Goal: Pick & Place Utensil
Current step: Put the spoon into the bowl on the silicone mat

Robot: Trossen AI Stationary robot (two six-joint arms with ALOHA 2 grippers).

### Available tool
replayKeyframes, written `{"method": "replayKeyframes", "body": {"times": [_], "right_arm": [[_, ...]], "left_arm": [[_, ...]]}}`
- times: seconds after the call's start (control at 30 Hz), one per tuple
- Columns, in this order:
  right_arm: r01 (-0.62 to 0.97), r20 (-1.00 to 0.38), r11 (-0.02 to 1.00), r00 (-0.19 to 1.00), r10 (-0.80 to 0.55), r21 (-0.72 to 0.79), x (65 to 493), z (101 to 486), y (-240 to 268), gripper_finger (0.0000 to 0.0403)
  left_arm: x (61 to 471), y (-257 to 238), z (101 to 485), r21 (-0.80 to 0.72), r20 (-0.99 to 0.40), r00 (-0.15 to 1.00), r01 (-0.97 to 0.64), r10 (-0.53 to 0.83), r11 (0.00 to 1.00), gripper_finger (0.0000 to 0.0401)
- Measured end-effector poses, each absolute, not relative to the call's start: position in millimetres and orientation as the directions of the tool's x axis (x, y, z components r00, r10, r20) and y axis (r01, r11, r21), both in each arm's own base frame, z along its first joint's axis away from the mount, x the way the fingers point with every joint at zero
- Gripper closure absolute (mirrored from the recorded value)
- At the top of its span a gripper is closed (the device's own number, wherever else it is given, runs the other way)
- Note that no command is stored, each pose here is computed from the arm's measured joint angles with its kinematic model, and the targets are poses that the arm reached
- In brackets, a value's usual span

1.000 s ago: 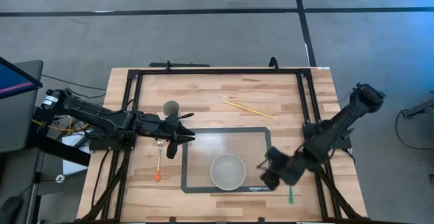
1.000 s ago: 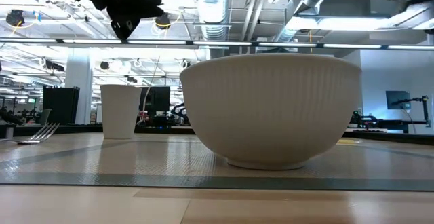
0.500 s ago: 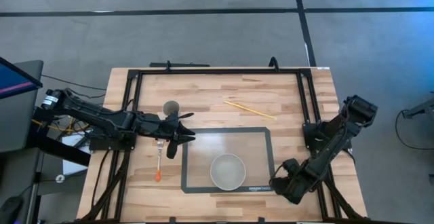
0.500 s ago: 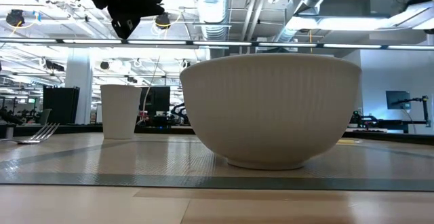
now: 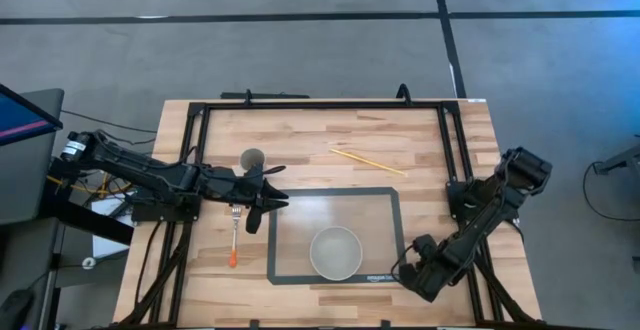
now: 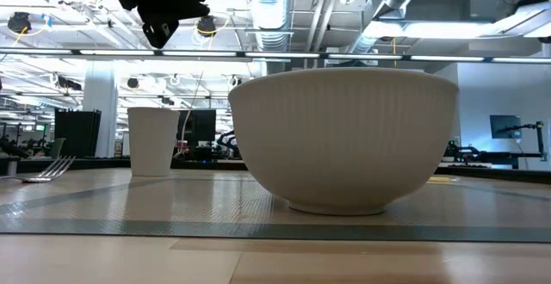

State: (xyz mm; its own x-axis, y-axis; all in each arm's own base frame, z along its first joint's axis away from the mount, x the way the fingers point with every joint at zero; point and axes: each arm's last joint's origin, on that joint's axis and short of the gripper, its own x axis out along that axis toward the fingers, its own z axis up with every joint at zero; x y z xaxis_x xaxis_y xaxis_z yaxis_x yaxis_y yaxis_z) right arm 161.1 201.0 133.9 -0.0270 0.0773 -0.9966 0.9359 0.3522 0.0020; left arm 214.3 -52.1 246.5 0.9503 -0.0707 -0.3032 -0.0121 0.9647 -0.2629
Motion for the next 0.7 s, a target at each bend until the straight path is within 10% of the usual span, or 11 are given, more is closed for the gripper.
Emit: {"method": "replayKeyframes", "body": {"times": [0.7], "right_arm": [[0.801, -0.987, 0.577, 0.109, 0.122, 0.159, 246, 217, 167, 0.0399]], "left_arm": [[214, -52, 247, -0.264, -0.297, 0.952, -0.011, -0.071, 0.964, 0.0309]]}}
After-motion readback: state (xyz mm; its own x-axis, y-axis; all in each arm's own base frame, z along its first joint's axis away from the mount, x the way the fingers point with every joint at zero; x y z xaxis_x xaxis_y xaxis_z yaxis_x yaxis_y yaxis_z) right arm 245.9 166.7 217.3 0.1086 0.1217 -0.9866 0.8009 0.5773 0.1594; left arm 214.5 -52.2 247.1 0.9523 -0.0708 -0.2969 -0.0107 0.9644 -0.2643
